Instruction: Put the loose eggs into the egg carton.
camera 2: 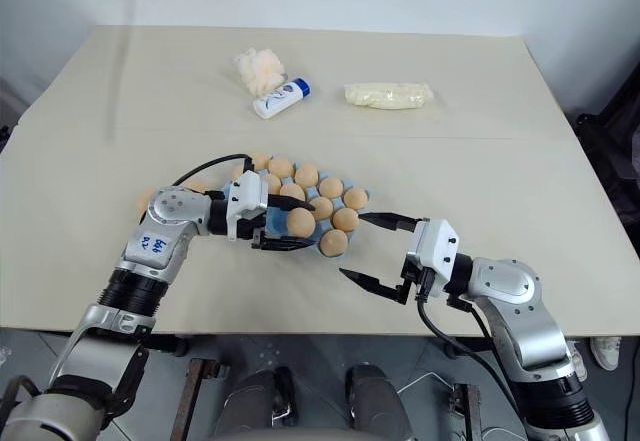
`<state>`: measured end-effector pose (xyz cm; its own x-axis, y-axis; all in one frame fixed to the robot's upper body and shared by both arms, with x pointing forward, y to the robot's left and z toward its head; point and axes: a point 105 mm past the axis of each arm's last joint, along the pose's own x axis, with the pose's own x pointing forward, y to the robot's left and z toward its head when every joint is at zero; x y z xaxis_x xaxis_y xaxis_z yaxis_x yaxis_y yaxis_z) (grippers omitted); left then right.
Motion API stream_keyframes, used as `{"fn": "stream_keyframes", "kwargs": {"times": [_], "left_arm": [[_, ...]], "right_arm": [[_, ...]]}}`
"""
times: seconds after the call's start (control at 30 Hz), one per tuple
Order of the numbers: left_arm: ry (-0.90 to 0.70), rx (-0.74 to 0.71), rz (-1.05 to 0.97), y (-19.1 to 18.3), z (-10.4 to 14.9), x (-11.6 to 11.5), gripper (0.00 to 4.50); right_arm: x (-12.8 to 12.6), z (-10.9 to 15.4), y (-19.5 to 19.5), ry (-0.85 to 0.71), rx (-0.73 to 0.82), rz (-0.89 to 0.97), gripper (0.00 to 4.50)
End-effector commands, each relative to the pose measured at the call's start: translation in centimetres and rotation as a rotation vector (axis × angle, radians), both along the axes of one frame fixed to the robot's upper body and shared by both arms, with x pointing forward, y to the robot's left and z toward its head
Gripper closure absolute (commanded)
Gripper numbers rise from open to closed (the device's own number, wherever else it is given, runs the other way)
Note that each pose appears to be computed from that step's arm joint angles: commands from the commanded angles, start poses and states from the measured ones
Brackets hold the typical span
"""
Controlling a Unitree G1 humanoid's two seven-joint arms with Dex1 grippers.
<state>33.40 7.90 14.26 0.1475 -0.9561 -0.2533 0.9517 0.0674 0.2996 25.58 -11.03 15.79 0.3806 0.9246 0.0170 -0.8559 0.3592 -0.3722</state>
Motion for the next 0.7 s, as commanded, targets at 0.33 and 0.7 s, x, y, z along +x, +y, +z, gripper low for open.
{"fn": "stream_keyframes", "kwargs": {"times": [0.33, 0.7], "left_arm": [[-0.113, -0.066, 0.111, 6.8, 2.2, -2.2, 0.02], [-0.258, -0.255, 0.710, 18.5, 3.7, -7.0, 0.02]], "right_arm": [[-0.3, 0.8, 0.5, -0.033, 0.017, 0.031, 0.00], [0.5, 0.6, 1.6, -0.021, 0.014, 0.136, 0.00]]}}
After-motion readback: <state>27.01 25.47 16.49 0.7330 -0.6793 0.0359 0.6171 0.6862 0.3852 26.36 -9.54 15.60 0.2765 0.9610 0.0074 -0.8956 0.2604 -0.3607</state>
